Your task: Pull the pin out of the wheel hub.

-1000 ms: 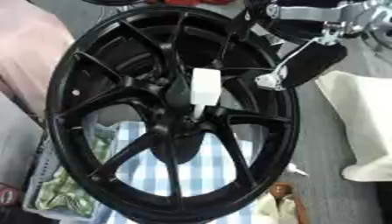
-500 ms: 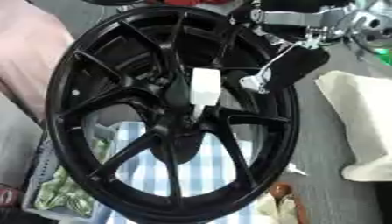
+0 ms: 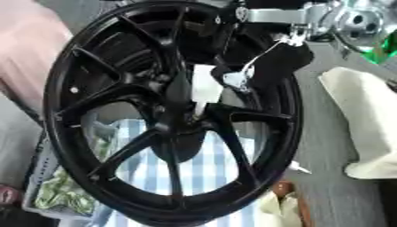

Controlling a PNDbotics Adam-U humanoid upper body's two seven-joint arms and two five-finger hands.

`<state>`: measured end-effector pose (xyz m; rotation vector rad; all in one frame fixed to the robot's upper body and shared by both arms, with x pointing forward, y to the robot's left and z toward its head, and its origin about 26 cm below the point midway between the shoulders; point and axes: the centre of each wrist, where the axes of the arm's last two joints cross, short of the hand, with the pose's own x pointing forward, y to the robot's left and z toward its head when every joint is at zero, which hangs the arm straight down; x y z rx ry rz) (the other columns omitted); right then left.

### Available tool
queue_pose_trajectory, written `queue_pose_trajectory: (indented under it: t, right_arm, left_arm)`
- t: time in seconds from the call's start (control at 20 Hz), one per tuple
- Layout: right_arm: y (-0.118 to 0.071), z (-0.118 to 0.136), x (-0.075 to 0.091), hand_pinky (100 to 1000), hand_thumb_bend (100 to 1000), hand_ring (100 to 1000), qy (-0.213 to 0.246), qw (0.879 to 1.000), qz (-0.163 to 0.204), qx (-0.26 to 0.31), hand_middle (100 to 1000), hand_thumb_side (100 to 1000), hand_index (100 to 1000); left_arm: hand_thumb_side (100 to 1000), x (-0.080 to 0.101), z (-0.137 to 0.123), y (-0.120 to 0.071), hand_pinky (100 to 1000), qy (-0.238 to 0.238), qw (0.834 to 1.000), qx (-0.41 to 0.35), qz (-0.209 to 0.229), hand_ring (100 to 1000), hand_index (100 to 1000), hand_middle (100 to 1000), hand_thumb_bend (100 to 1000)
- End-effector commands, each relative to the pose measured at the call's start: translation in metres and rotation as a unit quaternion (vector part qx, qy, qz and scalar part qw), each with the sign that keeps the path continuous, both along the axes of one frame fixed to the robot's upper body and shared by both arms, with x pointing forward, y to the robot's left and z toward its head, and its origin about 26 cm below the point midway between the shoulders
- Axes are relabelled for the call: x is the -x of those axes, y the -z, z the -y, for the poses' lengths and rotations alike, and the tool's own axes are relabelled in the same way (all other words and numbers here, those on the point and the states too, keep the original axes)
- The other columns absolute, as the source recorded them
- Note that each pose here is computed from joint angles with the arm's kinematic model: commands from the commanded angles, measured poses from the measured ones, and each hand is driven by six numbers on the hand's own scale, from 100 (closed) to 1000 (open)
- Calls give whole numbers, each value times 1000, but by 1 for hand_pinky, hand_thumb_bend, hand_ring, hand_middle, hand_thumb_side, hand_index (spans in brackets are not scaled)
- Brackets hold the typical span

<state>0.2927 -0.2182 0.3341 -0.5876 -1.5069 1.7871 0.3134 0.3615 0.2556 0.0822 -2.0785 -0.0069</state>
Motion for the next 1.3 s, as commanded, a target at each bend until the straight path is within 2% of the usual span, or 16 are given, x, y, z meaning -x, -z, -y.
queue_pose_trajectory:
  t: [0.05, 0.4, 0.7, 1.3]
  right_arm:
    - [-9, 0, 4, 858, 190, 916, -6, 1000, 9, 2, 740, 448, 917]
    - [-10, -6, 4, 870, 186, 939, -14, 1000, 2, 13, 778, 473, 921]
    - [-11, -9, 4, 877, 208, 948, -21, 1000, -2, 20, 791, 460, 924]
    - [5, -16, 2, 889, 269, 960, 4, 998, -37, 51, 800, 422, 924]
  left_arm:
    - [771, 2, -1, -10, 782, 1, 1000, -13, 10, 751, 713, 635, 155]
    - [772, 2, -1, -10, 782, 2, 1000, -13, 10, 751, 712, 636, 154]
    - [773, 2, -2, -9, 783, 1, 1000, -12, 9, 752, 712, 636, 154]
    - [782, 1, 0, -7, 783, 8, 1000, -8, 6, 751, 712, 635, 151]
